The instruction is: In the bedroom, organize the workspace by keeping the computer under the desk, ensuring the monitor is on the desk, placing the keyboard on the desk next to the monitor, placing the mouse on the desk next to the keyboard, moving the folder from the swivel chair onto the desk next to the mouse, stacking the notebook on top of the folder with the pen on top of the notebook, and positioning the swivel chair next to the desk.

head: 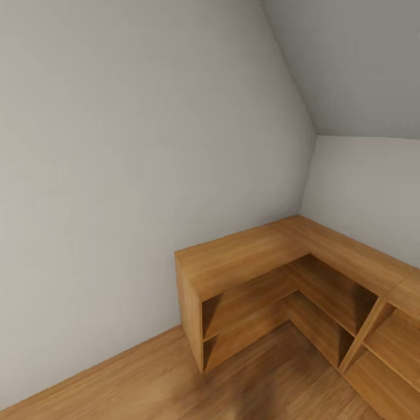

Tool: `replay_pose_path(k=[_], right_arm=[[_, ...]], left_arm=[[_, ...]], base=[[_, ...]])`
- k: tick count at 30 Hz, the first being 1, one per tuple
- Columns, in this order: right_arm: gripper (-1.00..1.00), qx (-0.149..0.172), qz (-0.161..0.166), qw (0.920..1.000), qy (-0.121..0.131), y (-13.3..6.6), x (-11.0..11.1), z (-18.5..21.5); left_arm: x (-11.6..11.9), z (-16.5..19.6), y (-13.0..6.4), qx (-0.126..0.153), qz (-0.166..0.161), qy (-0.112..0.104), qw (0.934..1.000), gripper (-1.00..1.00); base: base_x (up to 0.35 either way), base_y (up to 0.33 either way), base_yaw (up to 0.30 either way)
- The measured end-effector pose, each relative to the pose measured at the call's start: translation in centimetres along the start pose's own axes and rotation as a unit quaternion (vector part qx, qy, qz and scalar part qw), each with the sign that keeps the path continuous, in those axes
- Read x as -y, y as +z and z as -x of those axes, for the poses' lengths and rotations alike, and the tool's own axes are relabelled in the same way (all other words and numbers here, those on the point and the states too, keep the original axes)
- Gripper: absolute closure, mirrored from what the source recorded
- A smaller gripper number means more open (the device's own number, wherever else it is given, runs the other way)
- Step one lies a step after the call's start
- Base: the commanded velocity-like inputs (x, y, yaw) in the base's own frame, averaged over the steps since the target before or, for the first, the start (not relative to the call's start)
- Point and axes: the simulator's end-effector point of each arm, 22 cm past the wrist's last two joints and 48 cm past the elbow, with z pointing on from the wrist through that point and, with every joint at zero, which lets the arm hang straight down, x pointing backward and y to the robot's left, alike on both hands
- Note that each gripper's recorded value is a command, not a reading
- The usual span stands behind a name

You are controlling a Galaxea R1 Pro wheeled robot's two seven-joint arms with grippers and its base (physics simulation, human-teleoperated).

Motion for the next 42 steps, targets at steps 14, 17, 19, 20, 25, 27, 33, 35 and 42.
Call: replay_pose_path(k=[14,17,19,20,25,27,33,35,42], right_arm=[[-1.00,-0.001,0.000,1.0000,0.001,-0.04,-0.02,-0.10],[-1.00,-0.001,0.000,1.0000,0.001,-0.05,-0.02,-0.15],[-1.00,-0.002,0.000,1.0000,0.001,-0.06,-0.01,-0.18],[-1.00,-0.003,-0.001,1.0000,0.001,-0.07,-0.01,-0.22],[-1.00,-0.004,-0.001,1.0000,0.001,-0.08,-0.01,-0.30],[-1.00,-0.004,0.000,1.0000,0.000,-0.09,-0.01,-0.33],[-1.00,-0.006,0.000,1.0000,0.000,-0.12,-0.01,-0.46],[-1.00,-0.007,0.000,1.0000,0.000,-0.13,-0.01,-0.50],[-1.00,-0.009,0.000,1.0000,-0.001,-0.16,0.00,-0.63]], left_arm=[[-0.03,-0.16,-0.03,-0.003,0.000,0.000,1.0000,-1.00],[-0.04,-0.21,-0.05,-0.003,0.001,0.001,1.0000,-1.00],[-0.04,-0.23,-0.05,-0.004,0.001,0.001,1.0000,-1.00],[-0.04,-0.24,-0.06,-0.004,0.001,0.001,1.0000,-1.00],[-0.06,-0.31,-0.08,-0.005,0.001,0.001,1.0000,-1.00],[-0.07,-0.35,-0.10,-0.005,0.001,0.001,1.0000,-1.00],[-0.08,-0.45,-0.12,-0.007,0.001,0.002,1.0000,-1.00],[-0.09,-0.48,-0.13,-0.007,0.001,0.002,1.0000,-1.00],[-0.11,-0.60,-0.17,-0.009,0.001,0.002,1.0000,-1.00]], base=[[0.050,0.000,-0.297],[0.004,0.000,-0.297],[0.002,0.000,-0.297],[0.001,0.000,-0.297],[0.000,0.000,-0.297],[0.000,0.000,-0.298],[0.000,0.000,-0.298],[0.000,0.000,-0.298],[0.000,0.000,-0.297]])
